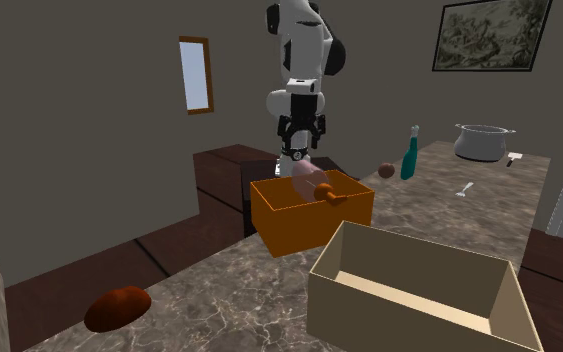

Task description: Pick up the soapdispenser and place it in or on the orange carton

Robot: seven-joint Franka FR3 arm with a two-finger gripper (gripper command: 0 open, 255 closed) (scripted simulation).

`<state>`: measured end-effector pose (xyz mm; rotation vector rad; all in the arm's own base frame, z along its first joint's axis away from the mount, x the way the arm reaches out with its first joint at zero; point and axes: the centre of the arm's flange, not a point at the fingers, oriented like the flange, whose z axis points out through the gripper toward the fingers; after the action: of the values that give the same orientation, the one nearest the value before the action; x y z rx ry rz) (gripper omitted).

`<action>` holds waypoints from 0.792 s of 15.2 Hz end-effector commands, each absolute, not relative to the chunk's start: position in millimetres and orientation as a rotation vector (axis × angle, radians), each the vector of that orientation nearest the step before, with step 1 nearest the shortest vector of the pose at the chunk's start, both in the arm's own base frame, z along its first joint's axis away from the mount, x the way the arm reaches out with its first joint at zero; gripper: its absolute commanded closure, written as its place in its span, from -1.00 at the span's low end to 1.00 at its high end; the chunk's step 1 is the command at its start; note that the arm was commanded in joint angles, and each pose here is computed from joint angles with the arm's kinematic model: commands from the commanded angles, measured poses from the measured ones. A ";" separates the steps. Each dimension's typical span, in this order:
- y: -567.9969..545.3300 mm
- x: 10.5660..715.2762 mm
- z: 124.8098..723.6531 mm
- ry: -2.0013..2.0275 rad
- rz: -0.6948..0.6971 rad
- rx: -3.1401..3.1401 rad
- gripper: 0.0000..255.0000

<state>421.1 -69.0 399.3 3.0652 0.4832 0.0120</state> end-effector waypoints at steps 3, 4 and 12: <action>-67.6 420.6 438.9 0.483 0.012 3.065 -1.00; -67.2 420.4 449.3 0.483 0.012 3.065 -1.00; -67.2 420.4 449.3 0.483 0.012 3.065 -1.00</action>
<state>420.4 -67.2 449.2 3.0652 0.4832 0.0121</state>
